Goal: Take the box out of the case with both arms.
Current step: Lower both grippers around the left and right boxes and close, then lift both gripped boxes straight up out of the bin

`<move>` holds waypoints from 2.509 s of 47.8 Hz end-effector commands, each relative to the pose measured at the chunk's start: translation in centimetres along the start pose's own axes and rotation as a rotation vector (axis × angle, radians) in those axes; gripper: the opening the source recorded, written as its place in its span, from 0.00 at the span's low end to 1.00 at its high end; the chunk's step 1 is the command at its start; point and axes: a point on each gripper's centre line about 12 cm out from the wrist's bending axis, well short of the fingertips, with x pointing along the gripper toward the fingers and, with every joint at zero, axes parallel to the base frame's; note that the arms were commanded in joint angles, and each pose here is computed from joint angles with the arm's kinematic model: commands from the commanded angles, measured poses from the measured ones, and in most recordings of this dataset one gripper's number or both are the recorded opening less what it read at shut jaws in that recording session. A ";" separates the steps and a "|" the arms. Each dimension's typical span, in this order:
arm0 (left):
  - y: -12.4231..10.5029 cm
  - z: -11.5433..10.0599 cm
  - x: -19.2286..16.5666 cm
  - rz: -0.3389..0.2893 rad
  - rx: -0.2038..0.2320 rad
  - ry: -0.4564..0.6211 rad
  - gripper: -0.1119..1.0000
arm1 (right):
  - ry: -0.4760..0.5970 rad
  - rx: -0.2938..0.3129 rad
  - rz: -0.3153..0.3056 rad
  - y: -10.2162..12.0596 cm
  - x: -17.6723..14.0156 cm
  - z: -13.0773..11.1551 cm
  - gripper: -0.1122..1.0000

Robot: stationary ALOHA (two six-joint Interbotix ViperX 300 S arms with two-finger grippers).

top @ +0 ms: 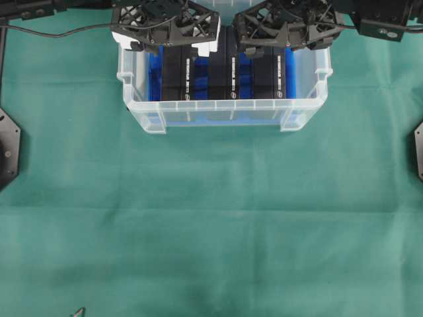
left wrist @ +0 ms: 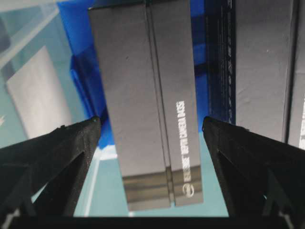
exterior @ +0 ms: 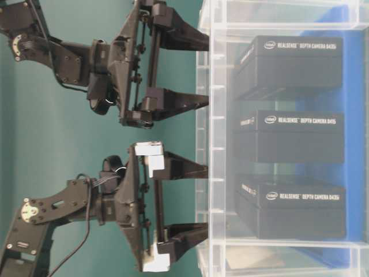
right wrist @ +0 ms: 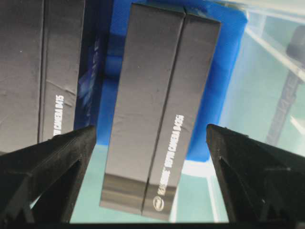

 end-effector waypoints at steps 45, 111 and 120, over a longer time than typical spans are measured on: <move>1.2 0.6 3.2 0.037 -0.003 0.002 0.86 | 0.004 -0.011 -0.047 -0.4 3.3 -0.1 0.95; 1.5 -0.4 2.7 0.067 0.003 0.043 0.67 | -0.004 0.025 -0.010 0.2 4.0 -0.2 0.69; 1.4 -0.4 2.6 0.063 -0.005 0.040 0.67 | -0.004 0.029 -0.007 0.3 3.9 -0.2 0.69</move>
